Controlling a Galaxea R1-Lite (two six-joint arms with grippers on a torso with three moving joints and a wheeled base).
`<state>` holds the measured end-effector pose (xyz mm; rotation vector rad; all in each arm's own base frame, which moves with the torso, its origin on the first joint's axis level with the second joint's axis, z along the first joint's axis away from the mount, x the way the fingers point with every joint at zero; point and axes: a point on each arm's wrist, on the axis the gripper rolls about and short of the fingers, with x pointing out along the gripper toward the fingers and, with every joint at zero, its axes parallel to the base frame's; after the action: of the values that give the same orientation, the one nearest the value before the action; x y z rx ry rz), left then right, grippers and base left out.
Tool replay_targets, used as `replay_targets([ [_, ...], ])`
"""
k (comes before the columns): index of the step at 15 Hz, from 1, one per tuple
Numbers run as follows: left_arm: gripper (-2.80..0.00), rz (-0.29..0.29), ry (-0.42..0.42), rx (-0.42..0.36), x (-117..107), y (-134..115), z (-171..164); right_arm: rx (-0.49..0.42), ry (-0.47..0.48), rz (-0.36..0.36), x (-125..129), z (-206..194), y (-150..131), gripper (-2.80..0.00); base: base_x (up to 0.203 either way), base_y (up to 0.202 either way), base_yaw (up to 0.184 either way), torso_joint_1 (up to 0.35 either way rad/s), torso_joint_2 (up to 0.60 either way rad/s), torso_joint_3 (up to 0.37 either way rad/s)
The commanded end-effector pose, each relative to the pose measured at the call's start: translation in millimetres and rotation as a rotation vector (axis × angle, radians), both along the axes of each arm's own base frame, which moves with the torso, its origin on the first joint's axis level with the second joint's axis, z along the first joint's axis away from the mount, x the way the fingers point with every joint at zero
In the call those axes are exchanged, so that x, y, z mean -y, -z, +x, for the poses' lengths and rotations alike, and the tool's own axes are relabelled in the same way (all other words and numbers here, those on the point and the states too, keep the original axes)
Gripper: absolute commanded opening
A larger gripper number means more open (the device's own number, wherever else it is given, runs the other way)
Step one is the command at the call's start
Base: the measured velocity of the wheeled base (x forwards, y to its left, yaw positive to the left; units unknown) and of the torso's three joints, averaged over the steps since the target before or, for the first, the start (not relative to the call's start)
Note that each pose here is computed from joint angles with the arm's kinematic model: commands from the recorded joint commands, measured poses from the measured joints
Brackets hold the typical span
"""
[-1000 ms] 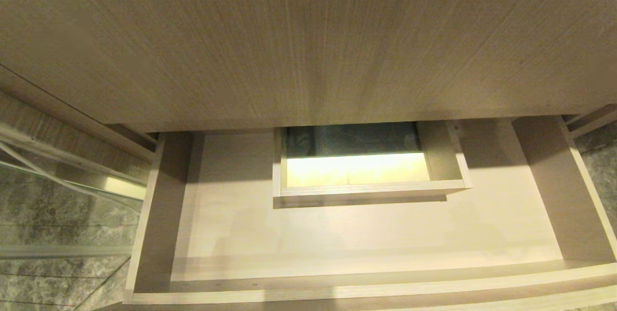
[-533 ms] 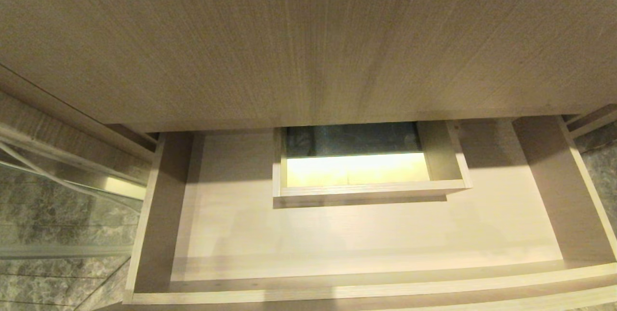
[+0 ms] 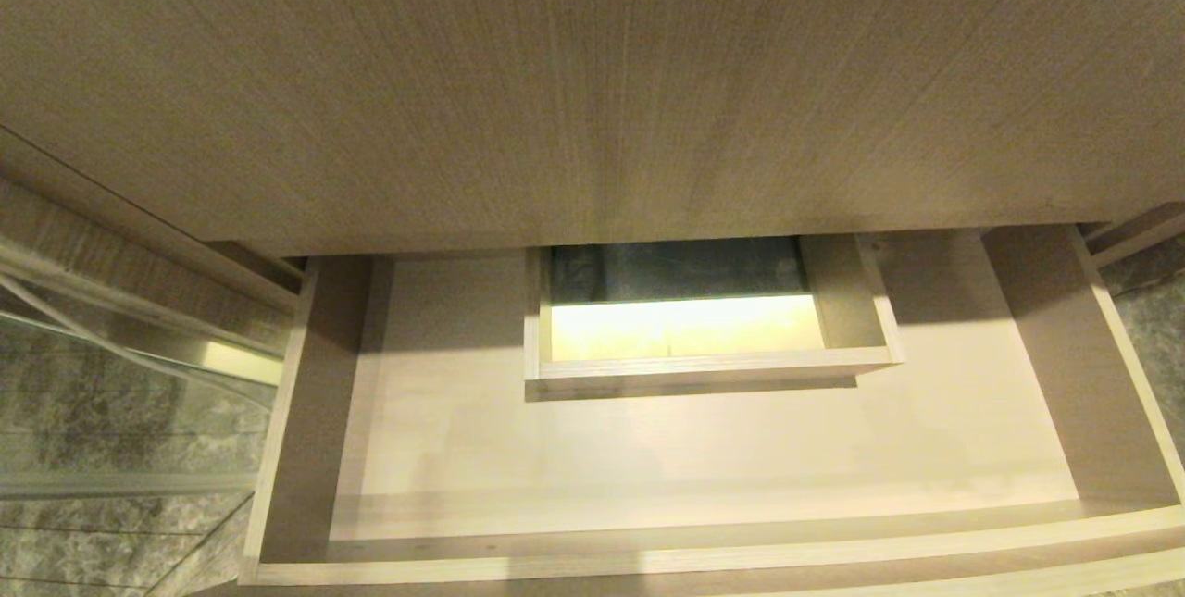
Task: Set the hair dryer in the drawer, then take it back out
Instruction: Pick up the hairdryer
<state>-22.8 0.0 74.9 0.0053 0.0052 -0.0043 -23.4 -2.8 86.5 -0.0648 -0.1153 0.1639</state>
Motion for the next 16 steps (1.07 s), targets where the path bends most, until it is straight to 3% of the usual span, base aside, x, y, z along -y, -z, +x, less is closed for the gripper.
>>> replay_targets([
  [1,-2.80,-0.001,-0.001,0.000,0.0,0.2,0.1,0.000,-0.001,-0.001,-0.1,0.3,11.9,-2.80,0.000,0.000,0.000,0.197,-0.33,-0.117],
  [9,-2.80,-0.001,-0.001,0.001,0.0,-0.1,0.0,0.000,-0.001,-0.001,-0.1,0.3,11.9,-2.80,0.000,0.000,0.000,0.178,-0.48,-0.206],
  [16,-2.80,0.002,-0.001,-0.001,0.0,0.1,0.0,0.001,-0.001,0.002,-0.1,0.3,11.7,-2.80,0.000,0.000,0.000,0.363,-0.50,-0.232],
])
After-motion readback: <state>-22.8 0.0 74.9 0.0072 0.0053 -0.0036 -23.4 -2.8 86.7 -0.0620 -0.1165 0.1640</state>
